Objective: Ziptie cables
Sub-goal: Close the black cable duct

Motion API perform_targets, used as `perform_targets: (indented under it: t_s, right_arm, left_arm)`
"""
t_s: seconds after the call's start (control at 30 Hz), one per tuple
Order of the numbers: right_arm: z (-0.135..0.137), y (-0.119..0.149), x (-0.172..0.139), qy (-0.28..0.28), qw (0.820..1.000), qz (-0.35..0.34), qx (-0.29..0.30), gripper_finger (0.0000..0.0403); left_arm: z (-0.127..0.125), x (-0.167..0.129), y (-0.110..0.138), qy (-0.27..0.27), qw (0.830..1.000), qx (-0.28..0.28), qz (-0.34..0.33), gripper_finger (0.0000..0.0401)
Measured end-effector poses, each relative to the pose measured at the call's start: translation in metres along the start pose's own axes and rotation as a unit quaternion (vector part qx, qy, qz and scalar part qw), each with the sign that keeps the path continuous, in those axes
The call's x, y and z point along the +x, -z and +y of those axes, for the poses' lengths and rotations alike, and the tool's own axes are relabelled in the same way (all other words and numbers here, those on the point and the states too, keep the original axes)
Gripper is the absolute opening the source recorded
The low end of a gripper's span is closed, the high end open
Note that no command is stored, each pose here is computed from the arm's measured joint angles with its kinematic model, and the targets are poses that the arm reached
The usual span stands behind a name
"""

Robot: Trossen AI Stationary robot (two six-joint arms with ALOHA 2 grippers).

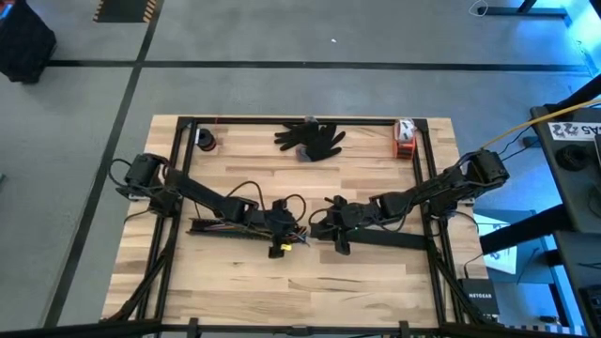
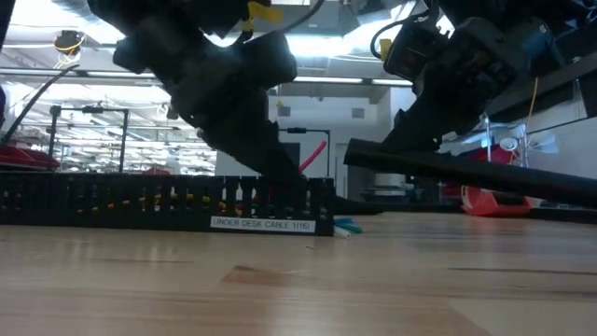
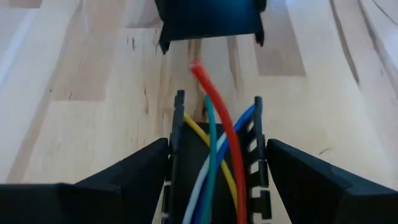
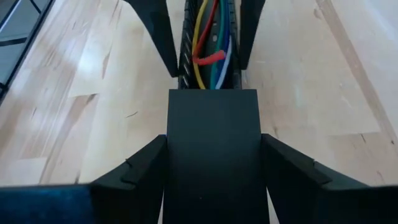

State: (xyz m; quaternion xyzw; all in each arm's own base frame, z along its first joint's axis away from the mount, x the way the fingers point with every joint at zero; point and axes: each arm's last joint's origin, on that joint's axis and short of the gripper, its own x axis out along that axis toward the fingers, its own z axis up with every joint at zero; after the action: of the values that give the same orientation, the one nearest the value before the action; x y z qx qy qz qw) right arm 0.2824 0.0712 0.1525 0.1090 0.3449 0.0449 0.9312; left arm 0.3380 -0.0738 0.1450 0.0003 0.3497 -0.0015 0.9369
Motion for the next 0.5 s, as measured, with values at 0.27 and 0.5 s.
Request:
perform_targets:
  t_s: [0.27,0.5]
  right_arm:
    - [0.007,-0.001,0.003,0.001,1.000,-0.005,-0.009,0.0218]
    - [0.006,-0.007,0.019,0.036,0.999,0.001,-0.018,0.0218]
  left_arm:
    - [0.002,0.009,0.002,-0.001,1.000,-0.014,-0.013,0.0224]
    - [0.006,0.010,0.000,-0.004,1.000,-0.023,-0.020,0.0182]
